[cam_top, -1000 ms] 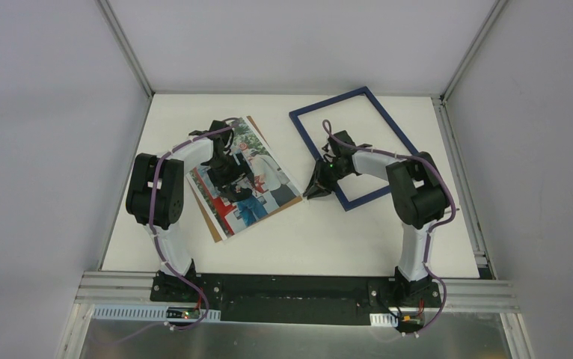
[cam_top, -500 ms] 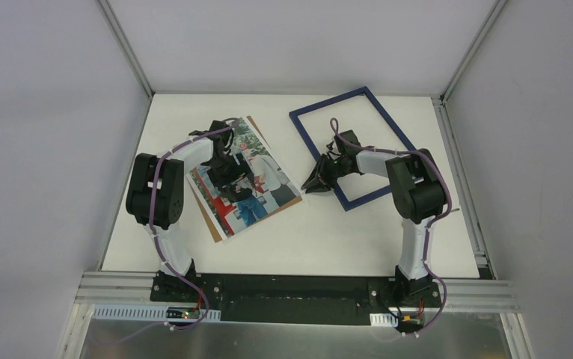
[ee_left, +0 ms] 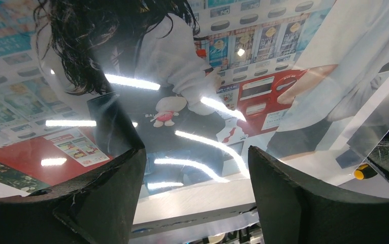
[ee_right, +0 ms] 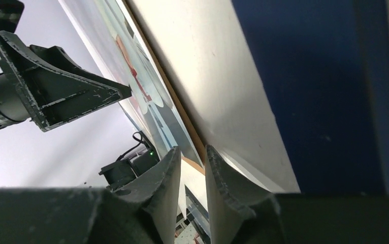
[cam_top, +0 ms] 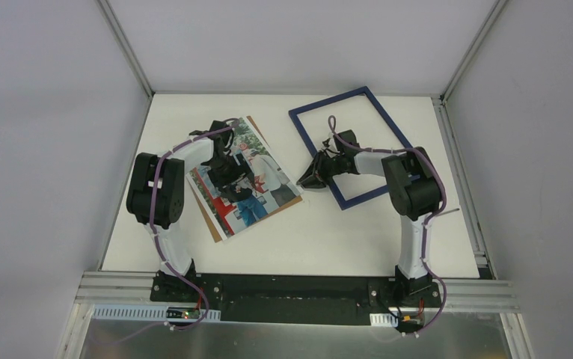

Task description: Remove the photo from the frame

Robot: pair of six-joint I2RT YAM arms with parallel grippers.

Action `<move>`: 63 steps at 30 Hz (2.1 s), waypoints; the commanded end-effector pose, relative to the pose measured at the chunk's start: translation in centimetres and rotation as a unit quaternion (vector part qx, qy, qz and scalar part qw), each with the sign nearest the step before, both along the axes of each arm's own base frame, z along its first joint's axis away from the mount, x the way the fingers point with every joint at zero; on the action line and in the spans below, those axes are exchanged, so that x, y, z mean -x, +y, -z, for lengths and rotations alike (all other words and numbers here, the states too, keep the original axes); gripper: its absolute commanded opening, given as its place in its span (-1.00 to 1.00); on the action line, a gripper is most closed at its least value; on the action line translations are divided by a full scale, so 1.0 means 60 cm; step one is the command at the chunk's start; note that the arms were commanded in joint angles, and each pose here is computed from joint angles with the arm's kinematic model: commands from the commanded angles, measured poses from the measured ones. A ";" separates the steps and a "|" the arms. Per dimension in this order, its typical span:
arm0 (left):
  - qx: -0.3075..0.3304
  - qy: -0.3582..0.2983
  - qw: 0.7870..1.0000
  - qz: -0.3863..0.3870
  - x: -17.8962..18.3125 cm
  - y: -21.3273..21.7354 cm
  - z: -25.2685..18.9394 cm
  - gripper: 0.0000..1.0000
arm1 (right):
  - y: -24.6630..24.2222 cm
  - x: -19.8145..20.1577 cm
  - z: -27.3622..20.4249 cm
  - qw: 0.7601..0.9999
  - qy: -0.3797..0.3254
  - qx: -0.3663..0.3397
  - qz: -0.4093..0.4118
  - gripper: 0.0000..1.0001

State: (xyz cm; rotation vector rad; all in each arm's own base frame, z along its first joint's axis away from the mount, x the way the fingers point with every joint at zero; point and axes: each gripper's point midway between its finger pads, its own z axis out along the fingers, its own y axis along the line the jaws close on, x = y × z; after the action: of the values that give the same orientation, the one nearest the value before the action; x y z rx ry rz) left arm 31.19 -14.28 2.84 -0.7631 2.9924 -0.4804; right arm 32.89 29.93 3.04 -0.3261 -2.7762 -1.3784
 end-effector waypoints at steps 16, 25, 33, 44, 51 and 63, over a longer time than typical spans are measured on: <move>-0.017 0.053 0.998 0.009 0.036 0.013 0.045 0.52 | 0.021 0.037 0.010 0.999 0.031 -0.028 -0.031 -0.52; -0.020 0.053 0.998 0.011 0.037 0.015 0.046 0.52 | 0.028 0.054 0.003 0.998 0.007 0.006 -0.054 -0.65; -0.021 0.050 0.998 0.014 0.036 0.016 0.045 0.53 | 0.030 0.043 -0.018 0.999 -0.007 0.003 -0.045 -0.79; -0.006 0.003 0.999 0.035 0.009 0.011 0.007 0.66 | 0.032 0.033 -0.062 0.999 -0.030 0.005 -0.040 -1.00; 0.017 -0.057 0.998 0.011 -0.026 0.028 -0.060 0.75 | 0.026 0.044 -0.070 0.998 -0.037 0.025 -0.036 -1.00; 0.003 -0.040 0.999 -0.036 -0.019 0.113 -0.035 0.75 | 0.003 0.067 -0.097 0.991 -0.095 0.086 -0.025 -1.00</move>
State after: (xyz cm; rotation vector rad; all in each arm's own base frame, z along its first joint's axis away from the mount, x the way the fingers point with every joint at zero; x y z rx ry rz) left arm 33.08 -8.25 5.45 -0.8705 2.8506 -0.5445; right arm 29.21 30.66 7.32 -0.1902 -2.9402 -1.2609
